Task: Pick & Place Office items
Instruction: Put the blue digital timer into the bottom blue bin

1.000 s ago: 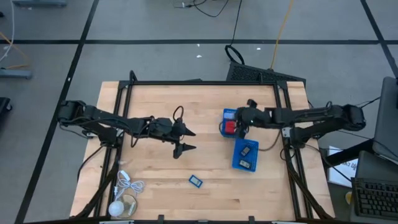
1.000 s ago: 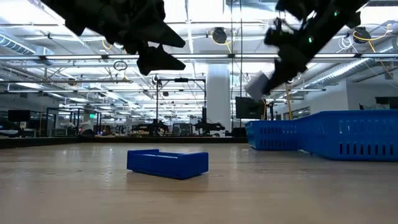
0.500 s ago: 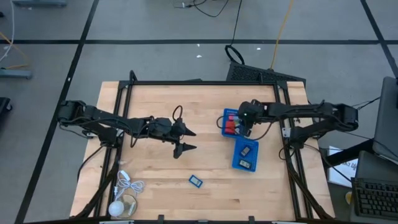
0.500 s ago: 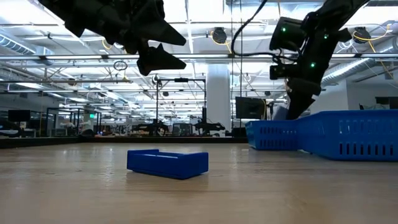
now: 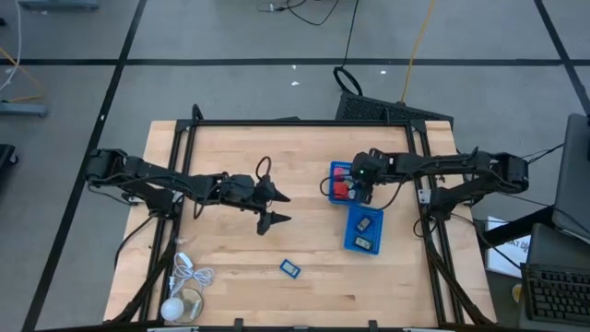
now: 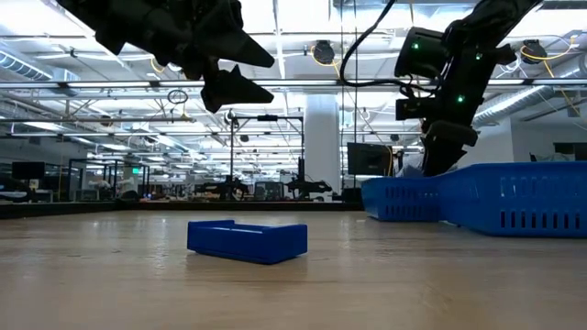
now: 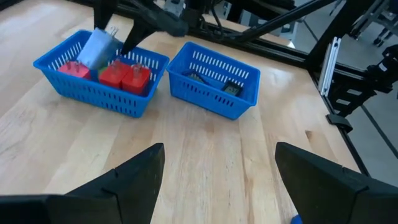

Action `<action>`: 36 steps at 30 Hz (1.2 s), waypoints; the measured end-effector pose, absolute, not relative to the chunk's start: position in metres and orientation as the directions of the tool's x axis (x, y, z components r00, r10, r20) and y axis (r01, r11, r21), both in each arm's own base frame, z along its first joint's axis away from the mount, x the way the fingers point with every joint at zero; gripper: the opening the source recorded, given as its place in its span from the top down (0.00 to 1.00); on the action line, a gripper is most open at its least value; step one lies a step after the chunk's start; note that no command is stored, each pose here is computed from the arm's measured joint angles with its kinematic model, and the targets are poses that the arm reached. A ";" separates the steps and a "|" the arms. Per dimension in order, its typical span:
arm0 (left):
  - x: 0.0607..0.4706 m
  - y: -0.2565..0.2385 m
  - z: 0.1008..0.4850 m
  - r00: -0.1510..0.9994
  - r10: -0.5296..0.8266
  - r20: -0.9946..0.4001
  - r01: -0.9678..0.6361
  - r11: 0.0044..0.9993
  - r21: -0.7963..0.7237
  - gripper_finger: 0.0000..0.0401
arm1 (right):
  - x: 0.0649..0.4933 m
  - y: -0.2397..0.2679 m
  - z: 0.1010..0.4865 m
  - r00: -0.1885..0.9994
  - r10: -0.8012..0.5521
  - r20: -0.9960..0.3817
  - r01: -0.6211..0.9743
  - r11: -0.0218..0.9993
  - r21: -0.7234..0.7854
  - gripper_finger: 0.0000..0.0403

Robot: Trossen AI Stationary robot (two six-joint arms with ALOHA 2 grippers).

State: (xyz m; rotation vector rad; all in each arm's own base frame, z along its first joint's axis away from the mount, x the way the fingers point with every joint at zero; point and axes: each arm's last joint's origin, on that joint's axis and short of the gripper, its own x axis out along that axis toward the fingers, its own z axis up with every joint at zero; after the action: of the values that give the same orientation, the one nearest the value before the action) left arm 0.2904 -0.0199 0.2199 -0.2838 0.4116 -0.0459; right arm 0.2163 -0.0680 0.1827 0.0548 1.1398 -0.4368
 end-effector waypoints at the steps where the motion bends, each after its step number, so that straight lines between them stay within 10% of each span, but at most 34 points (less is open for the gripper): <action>1: 0.290 -0.020 0.219 0.913 -0.101 -0.395 -0.016 0.959 -0.282 0.23 | 0.216 -0.068 0.183 0.344 -0.309 -0.887 0.364 0.915 -0.177 0.40; 14: 0.285 -0.026 0.210 0.861 -0.158 -0.484 -0.007 0.947 -0.321 0.23 | 0.212 -0.064 0.217 0.569 -0.308 -0.763 0.463 0.886 -0.012 0.30; 24: 0.289 -0.081 0.181 0.766 -0.342 -0.544 0.338 0.935 -0.111 0.23 | 0.224 -0.041 0.264 0.896 -0.203 -0.396 0.283 0.946 0.156 0.32; 36: 0.302 -0.128 0.134 0.726 -0.470 -0.502 0.513 0.856 -0.060 0.23 | 0.239 -0.011 0.270 0.973 -0.065 -0.222 0.095 0.987 0.128 0.32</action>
State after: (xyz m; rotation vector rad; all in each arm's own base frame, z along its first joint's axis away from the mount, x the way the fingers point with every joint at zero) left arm 0.3019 -0.1280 0.1341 0.0845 0.5303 -0.5425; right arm 0.2386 -0.0109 0.2697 0.1386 0.2188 -0.0810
